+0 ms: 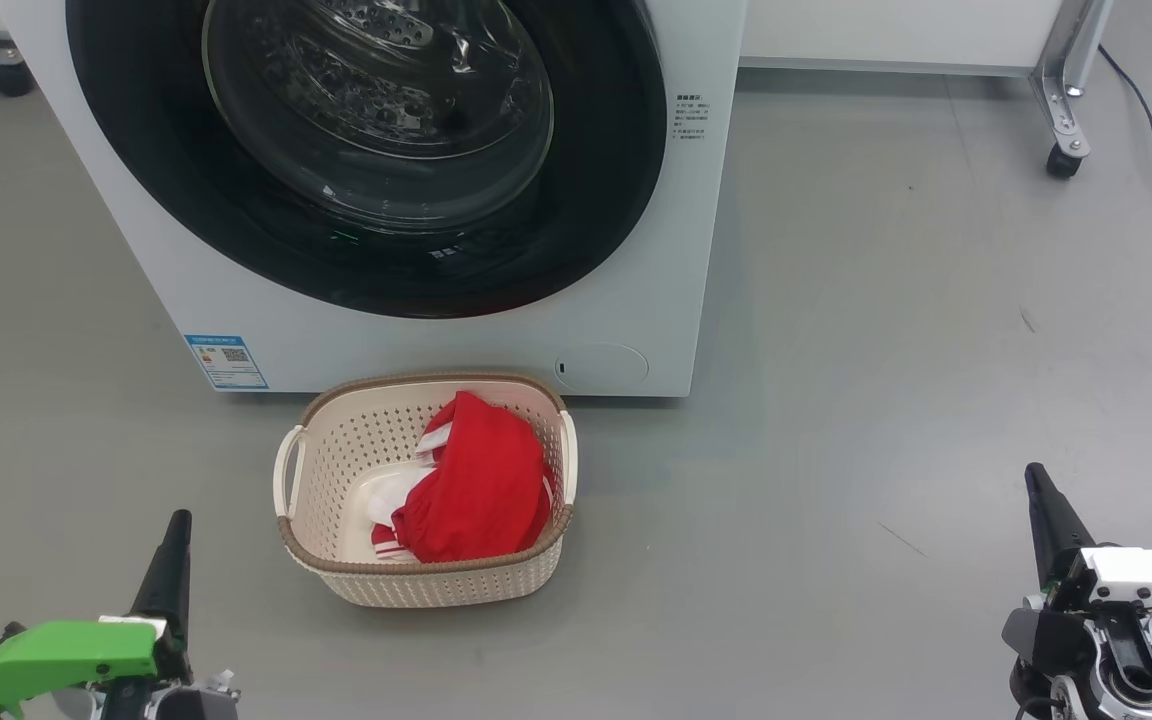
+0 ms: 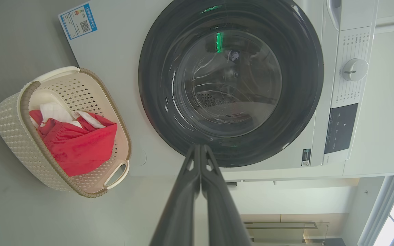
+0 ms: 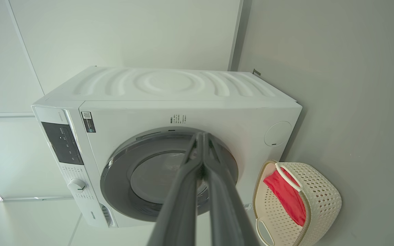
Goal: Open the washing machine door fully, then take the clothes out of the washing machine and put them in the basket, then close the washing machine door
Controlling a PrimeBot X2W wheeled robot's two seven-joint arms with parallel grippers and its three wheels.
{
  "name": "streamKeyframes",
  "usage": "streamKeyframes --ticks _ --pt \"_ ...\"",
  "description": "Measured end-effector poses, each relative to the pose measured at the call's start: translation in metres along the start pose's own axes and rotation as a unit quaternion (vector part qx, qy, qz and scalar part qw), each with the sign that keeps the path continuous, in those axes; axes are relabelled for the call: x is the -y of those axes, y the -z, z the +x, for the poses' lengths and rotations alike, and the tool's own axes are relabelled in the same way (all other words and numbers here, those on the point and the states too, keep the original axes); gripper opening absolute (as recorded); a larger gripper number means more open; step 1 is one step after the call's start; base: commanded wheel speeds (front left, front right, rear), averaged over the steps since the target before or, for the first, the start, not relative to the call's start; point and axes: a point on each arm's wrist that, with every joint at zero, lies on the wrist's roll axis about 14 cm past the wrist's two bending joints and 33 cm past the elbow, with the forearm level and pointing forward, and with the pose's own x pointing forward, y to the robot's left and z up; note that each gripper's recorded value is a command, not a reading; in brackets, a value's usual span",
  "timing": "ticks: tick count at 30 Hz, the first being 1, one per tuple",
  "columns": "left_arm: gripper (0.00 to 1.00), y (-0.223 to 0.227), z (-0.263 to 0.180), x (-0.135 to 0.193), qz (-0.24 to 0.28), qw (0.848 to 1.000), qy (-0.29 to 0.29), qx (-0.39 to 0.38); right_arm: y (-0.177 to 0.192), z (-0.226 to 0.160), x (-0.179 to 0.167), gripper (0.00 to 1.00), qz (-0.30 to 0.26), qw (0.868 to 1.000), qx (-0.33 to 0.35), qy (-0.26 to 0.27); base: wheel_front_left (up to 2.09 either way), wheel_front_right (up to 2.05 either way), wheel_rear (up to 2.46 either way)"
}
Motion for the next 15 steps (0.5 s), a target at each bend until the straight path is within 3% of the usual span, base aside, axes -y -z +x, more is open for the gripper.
streamKeyframes --ticks 15 --pt "0.00 0.0001 0.0000 0.0001 0.000 1.000 0.000 0.000 0.0000 0.0000 0.0000 0.00 0.000 1.000 0.000 0.000 0.00 0.00 0.00"
